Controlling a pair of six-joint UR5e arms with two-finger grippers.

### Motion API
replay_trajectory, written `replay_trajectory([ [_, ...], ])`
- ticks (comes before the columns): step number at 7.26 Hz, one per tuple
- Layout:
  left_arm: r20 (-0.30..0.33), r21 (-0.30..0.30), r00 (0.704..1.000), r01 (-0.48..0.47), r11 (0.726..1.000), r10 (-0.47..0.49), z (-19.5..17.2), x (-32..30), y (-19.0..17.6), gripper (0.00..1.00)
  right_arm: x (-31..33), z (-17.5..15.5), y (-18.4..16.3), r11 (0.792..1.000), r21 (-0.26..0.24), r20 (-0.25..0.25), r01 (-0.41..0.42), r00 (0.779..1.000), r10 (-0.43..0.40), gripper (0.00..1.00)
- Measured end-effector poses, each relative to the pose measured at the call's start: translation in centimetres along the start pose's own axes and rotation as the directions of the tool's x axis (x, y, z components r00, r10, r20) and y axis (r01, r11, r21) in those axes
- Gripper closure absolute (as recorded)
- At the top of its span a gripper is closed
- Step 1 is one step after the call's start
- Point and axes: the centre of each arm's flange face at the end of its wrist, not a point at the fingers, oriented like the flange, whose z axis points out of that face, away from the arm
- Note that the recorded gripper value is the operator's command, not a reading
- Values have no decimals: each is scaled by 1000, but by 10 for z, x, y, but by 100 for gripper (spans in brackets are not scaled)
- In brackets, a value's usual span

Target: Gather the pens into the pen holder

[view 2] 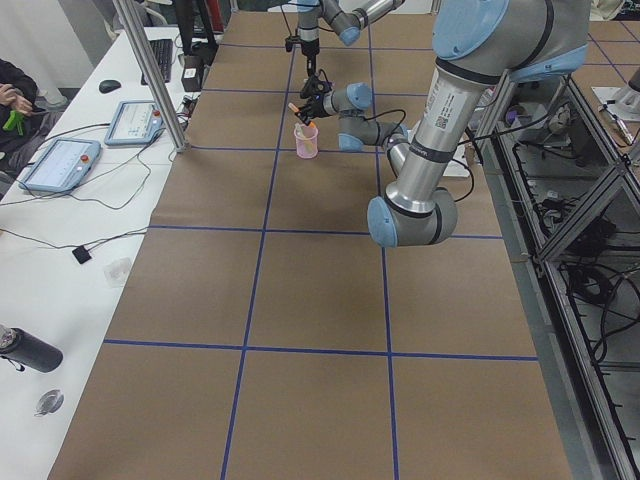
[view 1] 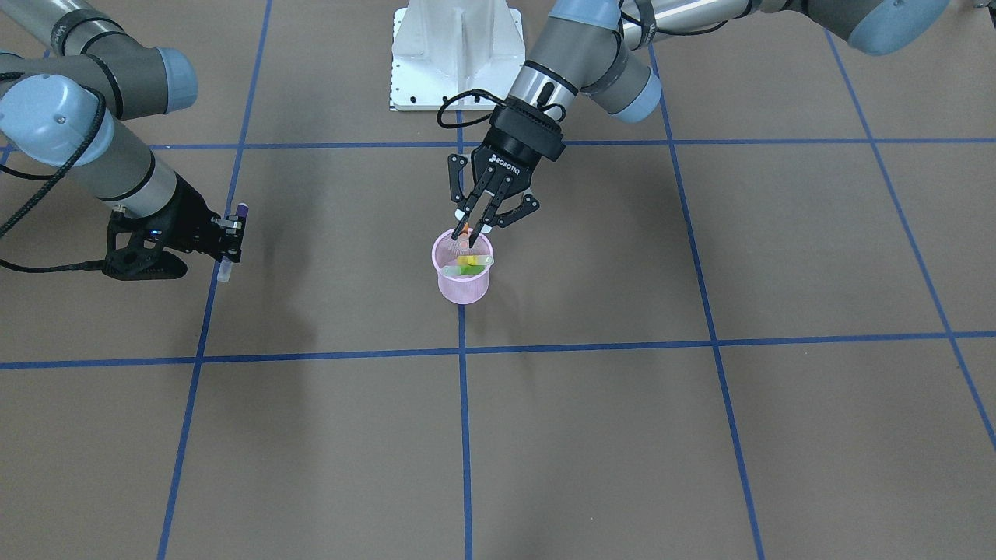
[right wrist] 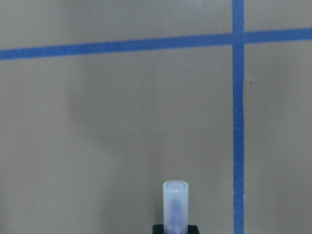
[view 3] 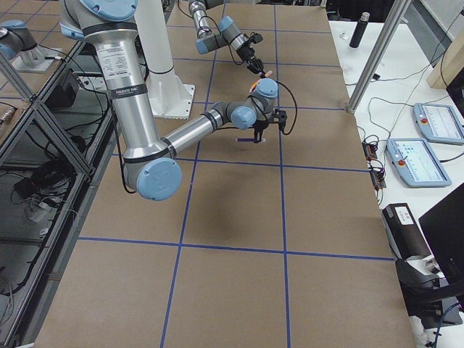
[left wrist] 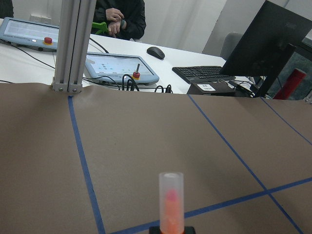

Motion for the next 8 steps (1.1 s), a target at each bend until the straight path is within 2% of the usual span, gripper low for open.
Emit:
replay_trajectory([
  [3,-3,10,1000,2,1000,-2,21,-9,15,100,-3,-19,-8,999,32,19,3,1000,-4,100],
  [4,-4,10,1000,2,1000,-2,26,-14,21,85,-5,-27,-9,999,42,28,4,1000,-6,100],
  [5,-5,10,1000,3,1000,-3,29,-17,25,6,-6,-34,-11,999,54,36,5,999,-7,100],
  [6,-8,9,1000,4,1000,-4,29,-17,26,0,-8,-42,-12,998,67,44,7,999,-10,100],
  [7,-16,11,1000,8,1000,-8,27,-14,24,0,-15,-56,-13,996,92,59,16,998,-22,100],
  [8,-34,18,999,17,1000,-16,19,-8,17,0,-29,-76,-16,990,139,75,34,996,-45,100],
])
